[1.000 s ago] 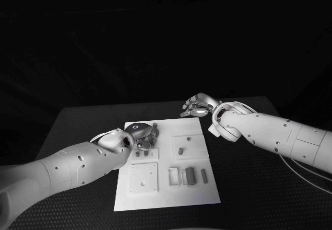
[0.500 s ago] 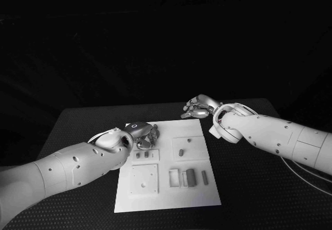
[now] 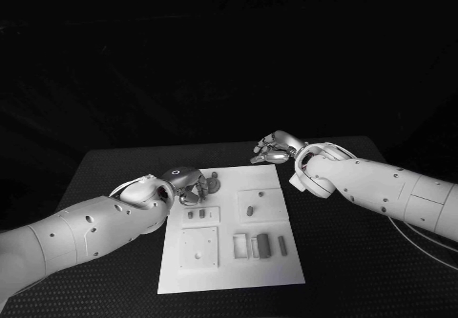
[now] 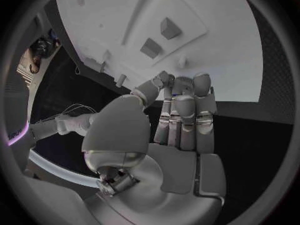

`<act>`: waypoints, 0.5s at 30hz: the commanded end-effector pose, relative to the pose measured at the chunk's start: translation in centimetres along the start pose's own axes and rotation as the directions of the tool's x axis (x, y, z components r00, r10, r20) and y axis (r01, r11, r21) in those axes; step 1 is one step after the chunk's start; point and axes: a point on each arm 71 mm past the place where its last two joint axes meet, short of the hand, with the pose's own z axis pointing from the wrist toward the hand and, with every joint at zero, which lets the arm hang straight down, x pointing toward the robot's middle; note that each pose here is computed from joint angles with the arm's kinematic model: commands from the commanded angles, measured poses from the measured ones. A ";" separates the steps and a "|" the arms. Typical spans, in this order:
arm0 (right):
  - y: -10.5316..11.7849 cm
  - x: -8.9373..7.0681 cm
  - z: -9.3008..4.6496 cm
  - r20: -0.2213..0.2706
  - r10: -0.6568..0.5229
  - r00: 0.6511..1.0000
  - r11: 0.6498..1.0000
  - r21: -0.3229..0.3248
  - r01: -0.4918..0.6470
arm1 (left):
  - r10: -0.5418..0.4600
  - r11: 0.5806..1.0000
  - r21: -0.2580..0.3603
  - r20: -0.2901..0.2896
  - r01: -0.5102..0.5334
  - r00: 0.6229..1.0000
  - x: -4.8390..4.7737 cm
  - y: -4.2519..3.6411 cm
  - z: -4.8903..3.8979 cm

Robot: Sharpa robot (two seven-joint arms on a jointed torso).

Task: Assemble the parts on the task board

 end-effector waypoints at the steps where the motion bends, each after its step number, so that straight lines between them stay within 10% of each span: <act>1: 0.1 0.0 0.0 -0.007 -0.001 1.000 1.000 -0.009 0.001 | -0.005 1.000 -0.007 -0.035 0.005 0.999 0.18 0.26 -0.15; 15: 0.0 0.0 0.0 -0.007 -0.001 1.000 1.000 -0.009 0.001 | 0.007 0.999 -0.035 -0.044 -0.009 0.999 0.25 1.37 -0.24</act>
